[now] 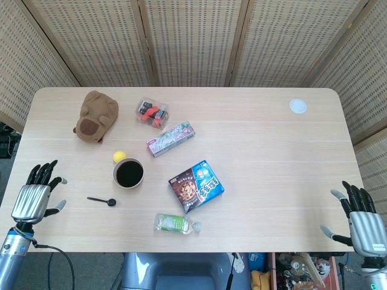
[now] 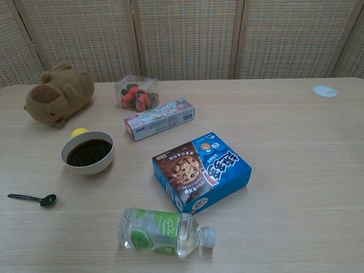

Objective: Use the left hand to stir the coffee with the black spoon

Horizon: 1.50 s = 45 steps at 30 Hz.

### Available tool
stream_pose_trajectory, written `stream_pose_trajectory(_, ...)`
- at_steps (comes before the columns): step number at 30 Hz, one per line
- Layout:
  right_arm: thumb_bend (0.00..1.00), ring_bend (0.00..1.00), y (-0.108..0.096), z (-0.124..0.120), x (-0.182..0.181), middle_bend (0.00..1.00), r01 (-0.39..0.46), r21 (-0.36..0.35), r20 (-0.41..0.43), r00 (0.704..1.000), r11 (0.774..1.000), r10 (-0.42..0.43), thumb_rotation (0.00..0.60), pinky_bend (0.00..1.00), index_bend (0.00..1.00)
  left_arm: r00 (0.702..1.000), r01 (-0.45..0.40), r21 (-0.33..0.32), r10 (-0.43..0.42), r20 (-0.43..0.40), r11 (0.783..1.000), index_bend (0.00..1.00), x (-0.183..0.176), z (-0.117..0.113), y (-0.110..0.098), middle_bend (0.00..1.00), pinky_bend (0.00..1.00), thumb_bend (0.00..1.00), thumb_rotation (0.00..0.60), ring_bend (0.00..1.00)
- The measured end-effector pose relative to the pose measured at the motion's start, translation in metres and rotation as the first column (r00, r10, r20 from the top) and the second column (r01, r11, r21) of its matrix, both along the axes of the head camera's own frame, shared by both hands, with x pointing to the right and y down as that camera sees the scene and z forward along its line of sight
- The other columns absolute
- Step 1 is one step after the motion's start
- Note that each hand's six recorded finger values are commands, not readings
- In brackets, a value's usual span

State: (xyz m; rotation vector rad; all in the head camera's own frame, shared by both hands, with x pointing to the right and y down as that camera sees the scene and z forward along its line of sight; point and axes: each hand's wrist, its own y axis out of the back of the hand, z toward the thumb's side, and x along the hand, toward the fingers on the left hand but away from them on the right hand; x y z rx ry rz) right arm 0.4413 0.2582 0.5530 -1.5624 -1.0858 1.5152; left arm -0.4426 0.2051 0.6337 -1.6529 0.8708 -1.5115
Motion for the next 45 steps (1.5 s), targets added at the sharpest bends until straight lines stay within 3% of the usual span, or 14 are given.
stream_pose_trajectory(6,0.26,0.0,0.001,0.0,0.002,0.11,-0.007,-0.005,-0.007,1.0,1.0,0.007,0.475,0.07,0.21,1.0,-0.009,-0.048,0.008,-0.008,0.999,0.5,0.008,0.027,-0.004,0.06,0.0,0.27,0.6,0.0)
stream_pose_trajectory(24,0.26,0.0,0.005,0.004,0.005,0.11,-0.025,-0.022,-0.016,1.0,0.999,0.025,0.474,0.07,0.21,0.999,-0.032,-0.178,0.034,0.013,0.983,0.5,0.014,0.091,-0.002,0.06,0.0,0.35,0.6,0.0)
stream_pose_trajectory(45,0.26,0.0,0.011,0.0,0.013,0.11,-0.048,-0.023,-0.028,0.998,0.999,0.047,0.474,0.07,0.21,0.999,-0.048,-0.24,0.048,-0.006,0.969,0.5,0.031,0.121,0.006,0.06,0.0,0.36,0.6,0.0)
